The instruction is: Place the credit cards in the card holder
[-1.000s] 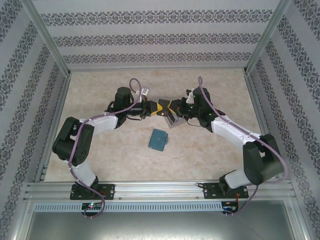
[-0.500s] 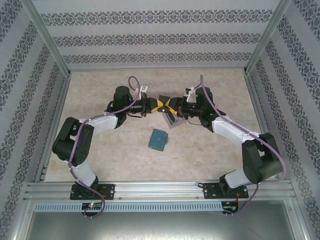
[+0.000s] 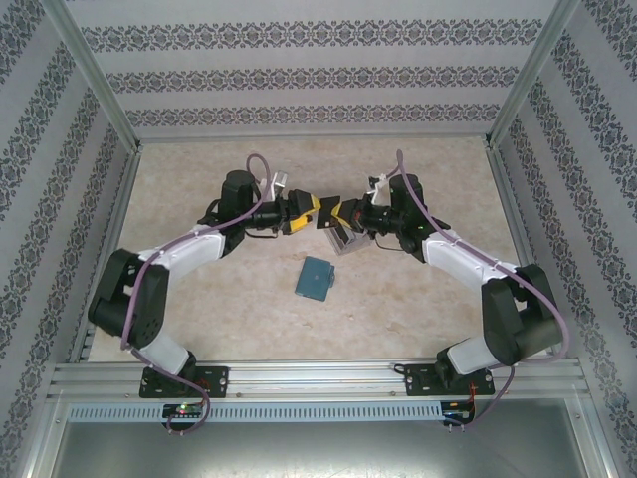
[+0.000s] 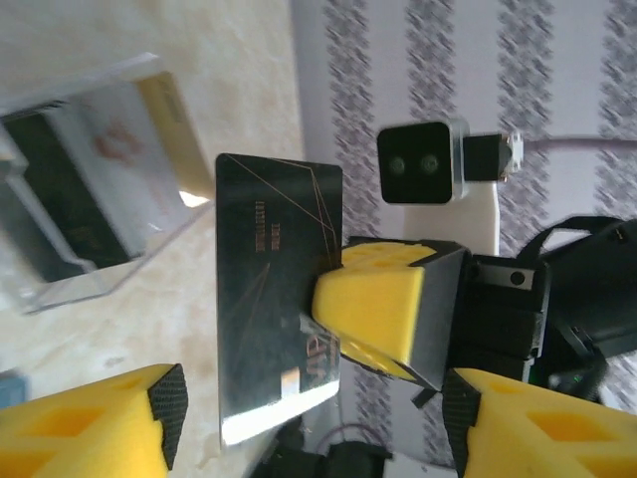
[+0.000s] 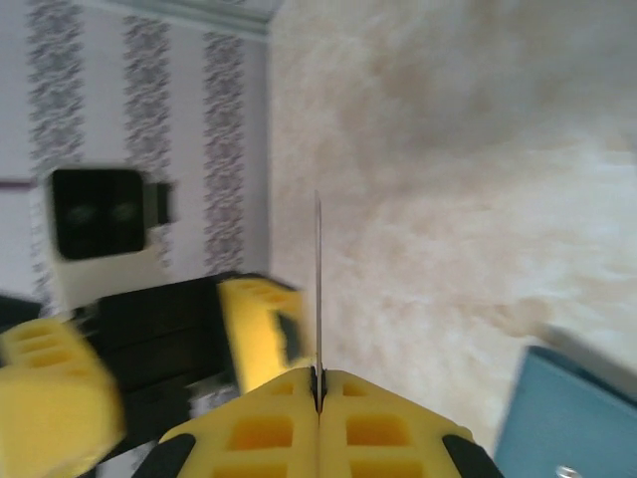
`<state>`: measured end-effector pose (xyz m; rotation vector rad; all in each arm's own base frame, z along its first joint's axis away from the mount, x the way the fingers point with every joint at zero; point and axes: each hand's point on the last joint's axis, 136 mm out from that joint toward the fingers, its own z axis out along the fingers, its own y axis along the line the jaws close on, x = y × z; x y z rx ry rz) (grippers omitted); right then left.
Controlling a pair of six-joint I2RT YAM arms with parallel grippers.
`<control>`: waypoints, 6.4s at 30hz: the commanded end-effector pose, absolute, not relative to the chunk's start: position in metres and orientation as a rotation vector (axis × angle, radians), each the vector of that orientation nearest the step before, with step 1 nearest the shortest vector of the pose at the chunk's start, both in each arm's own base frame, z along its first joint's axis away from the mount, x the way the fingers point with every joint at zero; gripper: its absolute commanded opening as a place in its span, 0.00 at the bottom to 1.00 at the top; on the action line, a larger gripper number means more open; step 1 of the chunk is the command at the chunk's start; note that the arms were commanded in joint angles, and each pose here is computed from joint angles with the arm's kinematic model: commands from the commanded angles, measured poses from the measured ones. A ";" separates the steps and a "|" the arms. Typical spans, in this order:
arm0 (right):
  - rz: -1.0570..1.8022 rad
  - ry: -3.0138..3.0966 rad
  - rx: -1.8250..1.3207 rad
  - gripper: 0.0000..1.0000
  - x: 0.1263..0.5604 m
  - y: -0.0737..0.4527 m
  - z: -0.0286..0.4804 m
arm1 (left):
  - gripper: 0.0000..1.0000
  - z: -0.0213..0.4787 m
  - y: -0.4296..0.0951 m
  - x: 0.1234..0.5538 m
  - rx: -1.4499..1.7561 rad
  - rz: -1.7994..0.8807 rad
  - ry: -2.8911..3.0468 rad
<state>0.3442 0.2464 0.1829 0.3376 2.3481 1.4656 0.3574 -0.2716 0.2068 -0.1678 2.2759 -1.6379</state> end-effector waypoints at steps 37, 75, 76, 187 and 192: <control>0.523 2.794 0.311 0.00 0.237 0.199 0.037 | 1.00 0.073 -0.253 0.276 0.332 -0.303 2.885; 0.399 2.818 0.287 0.00 0.237 0.164 0.021 | 0.84 0.071 -0.255 0.290 0.341 0.062 2.878; 0.394 2.820 0.285 0.00 0.237 0.163 0.021 | 0.84 0.073 -0.254 0.290 0.339 0.051 2.870; 0.361 2.818 0.314 0.00 0.243 0.152 0.021 | 0.67 0.077 -0.269 0.305 0.436 0.199 2.861; 0.358 2.816 0.317 0.00 0.243 0.151 0.022 | 0.53 0.079 -0.262 0.305 0.438 0.222 2.854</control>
